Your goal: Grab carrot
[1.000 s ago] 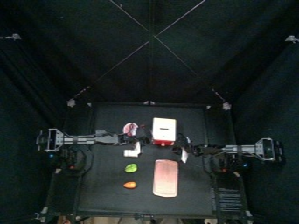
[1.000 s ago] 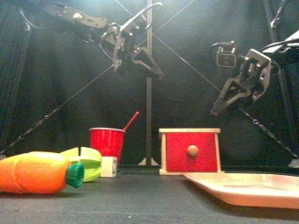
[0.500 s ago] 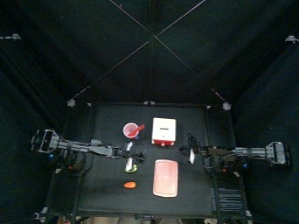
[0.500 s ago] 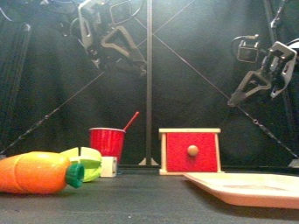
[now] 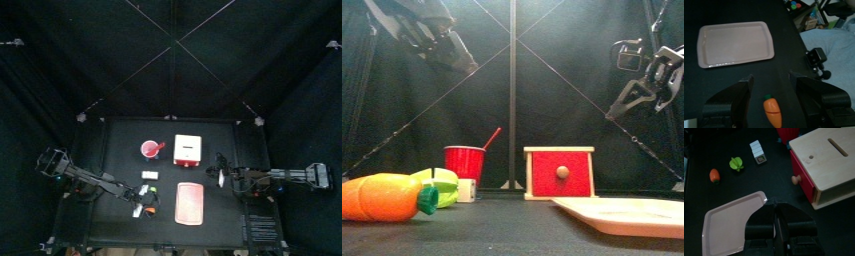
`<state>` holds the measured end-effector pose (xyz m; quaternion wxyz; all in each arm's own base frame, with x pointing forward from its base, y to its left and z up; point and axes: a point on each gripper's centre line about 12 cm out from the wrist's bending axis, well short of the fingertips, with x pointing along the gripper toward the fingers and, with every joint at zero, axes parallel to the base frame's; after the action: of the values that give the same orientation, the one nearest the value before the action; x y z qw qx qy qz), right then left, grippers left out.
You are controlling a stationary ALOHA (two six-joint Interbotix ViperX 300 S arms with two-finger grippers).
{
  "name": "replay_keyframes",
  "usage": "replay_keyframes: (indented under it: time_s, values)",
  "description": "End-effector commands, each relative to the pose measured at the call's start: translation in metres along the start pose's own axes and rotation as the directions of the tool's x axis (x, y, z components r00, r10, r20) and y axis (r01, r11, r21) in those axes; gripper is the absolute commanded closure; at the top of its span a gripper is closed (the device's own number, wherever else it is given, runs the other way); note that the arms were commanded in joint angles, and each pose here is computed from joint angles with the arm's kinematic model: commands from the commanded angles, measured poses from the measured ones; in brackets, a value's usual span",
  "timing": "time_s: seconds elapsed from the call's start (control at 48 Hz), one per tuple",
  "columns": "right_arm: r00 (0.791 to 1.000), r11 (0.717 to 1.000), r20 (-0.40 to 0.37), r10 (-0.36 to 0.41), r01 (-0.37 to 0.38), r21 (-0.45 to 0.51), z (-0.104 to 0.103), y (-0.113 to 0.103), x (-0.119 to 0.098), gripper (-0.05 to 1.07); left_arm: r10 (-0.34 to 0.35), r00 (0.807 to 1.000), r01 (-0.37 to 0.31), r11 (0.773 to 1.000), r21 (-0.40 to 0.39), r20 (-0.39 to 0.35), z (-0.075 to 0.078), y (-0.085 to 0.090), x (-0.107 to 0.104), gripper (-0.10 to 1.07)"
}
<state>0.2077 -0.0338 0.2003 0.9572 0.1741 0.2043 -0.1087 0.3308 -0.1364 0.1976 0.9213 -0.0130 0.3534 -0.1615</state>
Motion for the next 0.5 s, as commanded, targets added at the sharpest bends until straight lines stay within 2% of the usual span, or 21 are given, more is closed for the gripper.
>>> replay_keyframes:
  time_s: [0.0, 0.104, 0.208, 0.354, 0.479]
  values:
    - [1.0, 1.0, 0.009, 0.005, -0.005, 0.003, 0.003, 0.001, 0.0, 0.95, -0.017, 0.998, 0.016, 1.0, -0.021, -0.054, 0.006, -0.006, 0.002, 0.08]
    - [1.0, 1.0, 0.007, 0.005, -0.005, 0.004, 0.003, 0.001, 0.0, 0.95, -0.028, 0.985, 0.02, 0.999, -0.047, -0.172, 0.002, -0.009, 0.012, 0.08]
    - [1.0, 1.0, 0.007, 0.005, -0.005, 0.012, 0.002, 0.001, 0.0, 0.95, -0.034, 0.968, 0.023, 0.999, -0.049, -0.248, 0.004, -0.012, 0.02, 0.08]
    - [1.0, 1.0, 0.005, 0.002, -0.002, 0.014, 0.002, 0.0, 0.0, 0.95, -0.028, 0.953, 0.009, 0.998, -0.067, -0.301, 0.001, -0.011, 0.03, 0.08]
    - [1.0, 1.0, 0.004, 0.004, -0.004, 0.02, 0.001, 0.001, 0.0, 0.95, -0.01, 0.948, -0.026, 0.994, -0.108, -0.318, -0.004, -0.008, 0.033, 0.08]
